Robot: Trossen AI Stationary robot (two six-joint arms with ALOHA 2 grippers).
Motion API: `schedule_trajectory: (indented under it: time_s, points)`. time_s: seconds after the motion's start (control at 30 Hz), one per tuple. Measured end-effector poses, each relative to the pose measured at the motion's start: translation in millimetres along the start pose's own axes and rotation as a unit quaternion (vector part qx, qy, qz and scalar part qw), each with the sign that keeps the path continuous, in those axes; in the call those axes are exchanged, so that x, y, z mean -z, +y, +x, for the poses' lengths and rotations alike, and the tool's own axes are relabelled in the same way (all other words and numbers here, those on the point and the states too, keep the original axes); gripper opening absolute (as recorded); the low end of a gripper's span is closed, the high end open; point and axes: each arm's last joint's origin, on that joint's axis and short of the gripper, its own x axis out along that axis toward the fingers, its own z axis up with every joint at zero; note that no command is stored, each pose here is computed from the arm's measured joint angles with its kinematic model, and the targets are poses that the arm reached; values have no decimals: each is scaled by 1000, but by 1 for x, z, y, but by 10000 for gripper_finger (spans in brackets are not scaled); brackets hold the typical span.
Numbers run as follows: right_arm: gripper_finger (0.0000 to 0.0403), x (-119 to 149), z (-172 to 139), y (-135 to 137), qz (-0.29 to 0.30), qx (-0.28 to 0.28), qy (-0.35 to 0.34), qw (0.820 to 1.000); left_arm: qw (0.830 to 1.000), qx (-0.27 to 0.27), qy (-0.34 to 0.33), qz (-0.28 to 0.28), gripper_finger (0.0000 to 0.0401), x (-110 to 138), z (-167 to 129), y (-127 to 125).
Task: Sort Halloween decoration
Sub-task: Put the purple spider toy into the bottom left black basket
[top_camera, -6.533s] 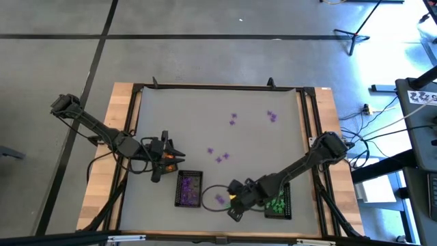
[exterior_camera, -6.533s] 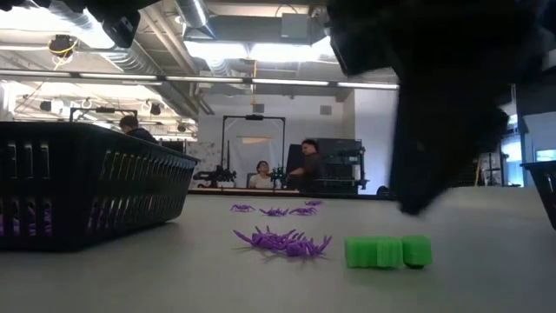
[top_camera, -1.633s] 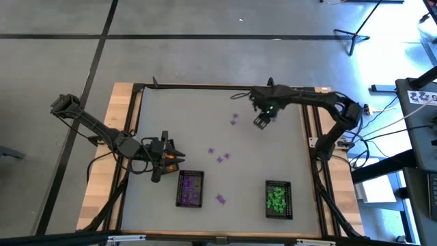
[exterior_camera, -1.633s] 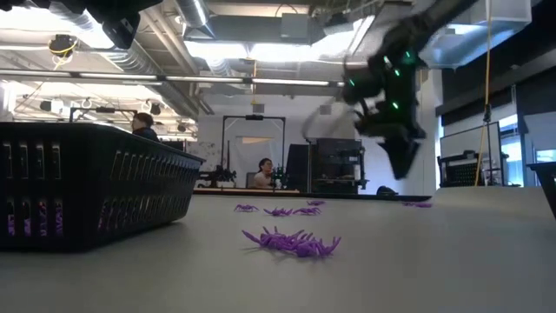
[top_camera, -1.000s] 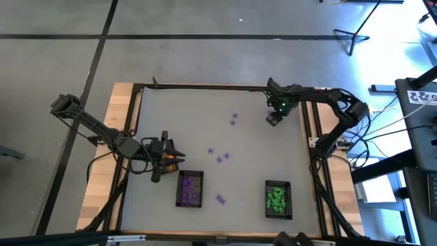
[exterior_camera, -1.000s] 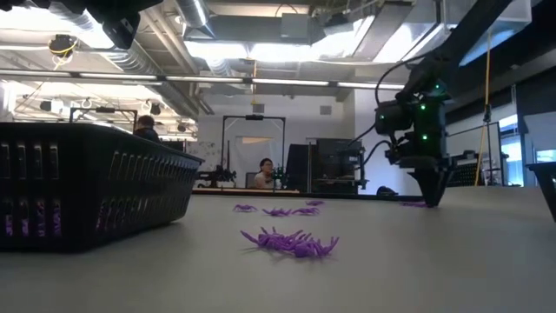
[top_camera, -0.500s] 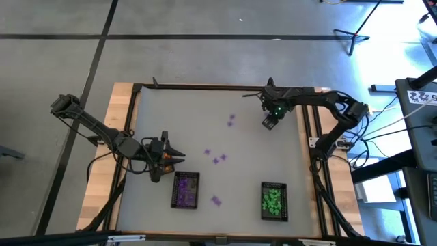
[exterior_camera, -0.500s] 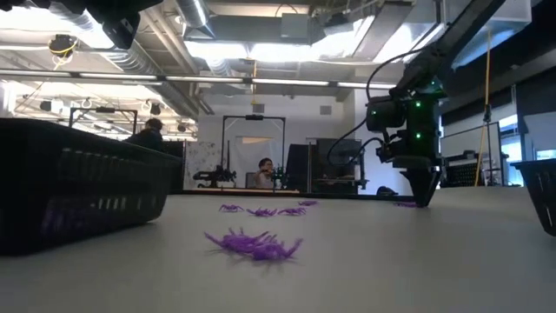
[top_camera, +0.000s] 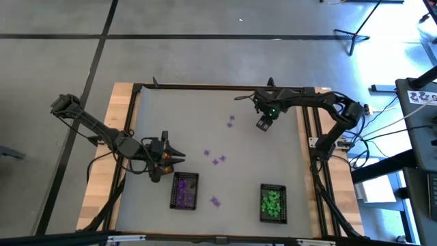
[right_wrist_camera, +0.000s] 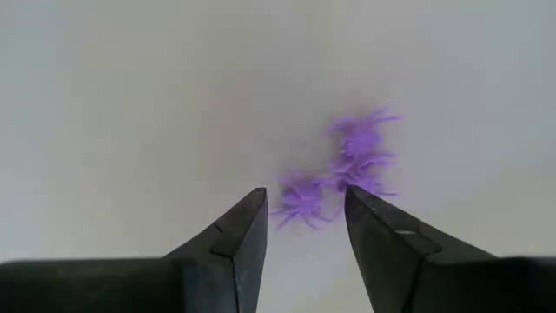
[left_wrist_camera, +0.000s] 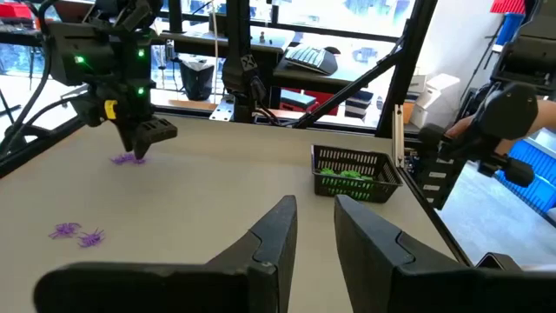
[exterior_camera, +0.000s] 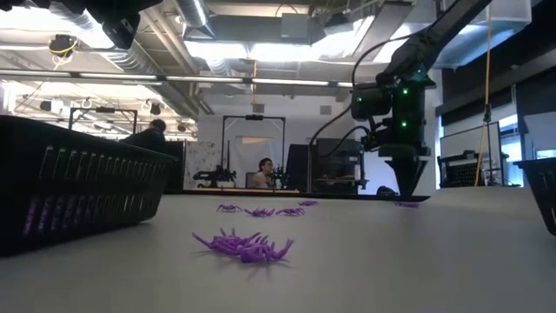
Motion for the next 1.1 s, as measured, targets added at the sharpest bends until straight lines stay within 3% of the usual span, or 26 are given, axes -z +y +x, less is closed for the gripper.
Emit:
schedule_trajectory:
  time_s: [0.27,0.63,0.77,0.93,1.1]
  points:
    - [156,-4,5,-16,32,17,-25,999,1000,0,0,0,75,0,0,0]
    - [152,21,32,-18,58,3,-17,998,1000,0,0,0,75,0,0,0]
    - [111,22,33,-15,55,-8,-13,998,1000,0,0,0,75,0,0,0]
    - [19,22,31,-14,50,-35,-9,998,1000,0,0,0,75,0,0,0]
    - [18,18,15,-10,41,-59,-25,997,1000,0,0,0,75,0,0,0]
